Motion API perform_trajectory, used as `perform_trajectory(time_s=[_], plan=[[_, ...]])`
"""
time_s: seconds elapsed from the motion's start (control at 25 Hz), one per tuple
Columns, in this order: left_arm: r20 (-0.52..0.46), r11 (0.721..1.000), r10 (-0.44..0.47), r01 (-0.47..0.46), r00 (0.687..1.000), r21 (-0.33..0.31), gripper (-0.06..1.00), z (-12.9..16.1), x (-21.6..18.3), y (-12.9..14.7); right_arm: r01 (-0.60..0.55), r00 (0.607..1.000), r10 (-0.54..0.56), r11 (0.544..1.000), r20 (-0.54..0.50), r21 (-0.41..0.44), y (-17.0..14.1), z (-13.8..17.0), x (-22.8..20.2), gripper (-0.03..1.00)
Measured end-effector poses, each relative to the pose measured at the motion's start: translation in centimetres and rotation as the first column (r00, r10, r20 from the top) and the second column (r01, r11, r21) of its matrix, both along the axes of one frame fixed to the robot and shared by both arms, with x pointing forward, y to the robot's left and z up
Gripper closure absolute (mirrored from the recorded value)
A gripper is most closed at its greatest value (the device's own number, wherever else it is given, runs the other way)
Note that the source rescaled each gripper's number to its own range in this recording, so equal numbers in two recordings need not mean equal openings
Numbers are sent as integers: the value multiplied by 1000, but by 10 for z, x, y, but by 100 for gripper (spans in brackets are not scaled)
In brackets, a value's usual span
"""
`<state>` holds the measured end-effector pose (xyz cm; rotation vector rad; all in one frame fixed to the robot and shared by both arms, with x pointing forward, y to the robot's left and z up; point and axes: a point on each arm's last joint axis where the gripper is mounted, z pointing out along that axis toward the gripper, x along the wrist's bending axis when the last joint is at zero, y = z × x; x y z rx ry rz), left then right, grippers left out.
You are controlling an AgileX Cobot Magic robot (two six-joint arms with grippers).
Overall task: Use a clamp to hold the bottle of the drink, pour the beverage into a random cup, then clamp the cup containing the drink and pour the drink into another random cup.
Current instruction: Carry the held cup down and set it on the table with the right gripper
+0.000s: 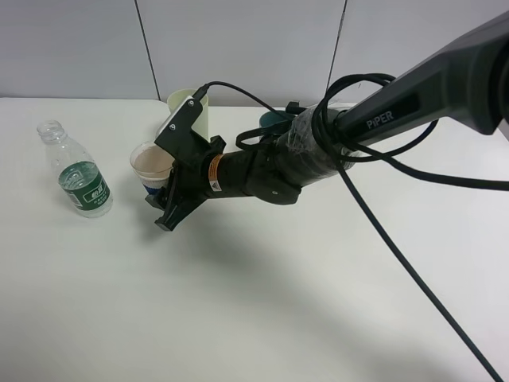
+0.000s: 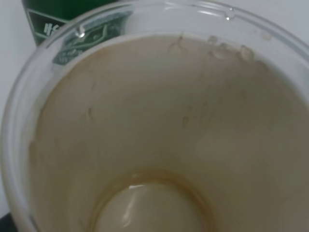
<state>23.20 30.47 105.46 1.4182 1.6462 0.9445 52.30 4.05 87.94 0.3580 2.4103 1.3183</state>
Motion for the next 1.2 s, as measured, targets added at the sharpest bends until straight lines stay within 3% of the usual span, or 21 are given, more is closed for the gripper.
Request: perform_trajectory(time_s=[0.44,0.96,1.0,1.12,1.2], plan=[[0,1000,0,0,1000,0,-5,0,0,0,7,1000,-7,999,-13,-38,-6,-19,5,96],[3,1000,0,0,1000,0,-5,0,0,0,51,998,-51,999,-38,15,-6,-25,9,96],[3,1000,0,0,1000,0,-5,0,0,0,51,998,-51,999,-38,15,-6,-25,9,88],[3,1000,0,0,1000,0,-5,0,0,0,52,998,-52,999,-39,11,-6,-25,9,40],[3,1000,0,0,1000,0,-5,0,0,0,55,998,-55,998,-39,2,-6,-22,9,23]])
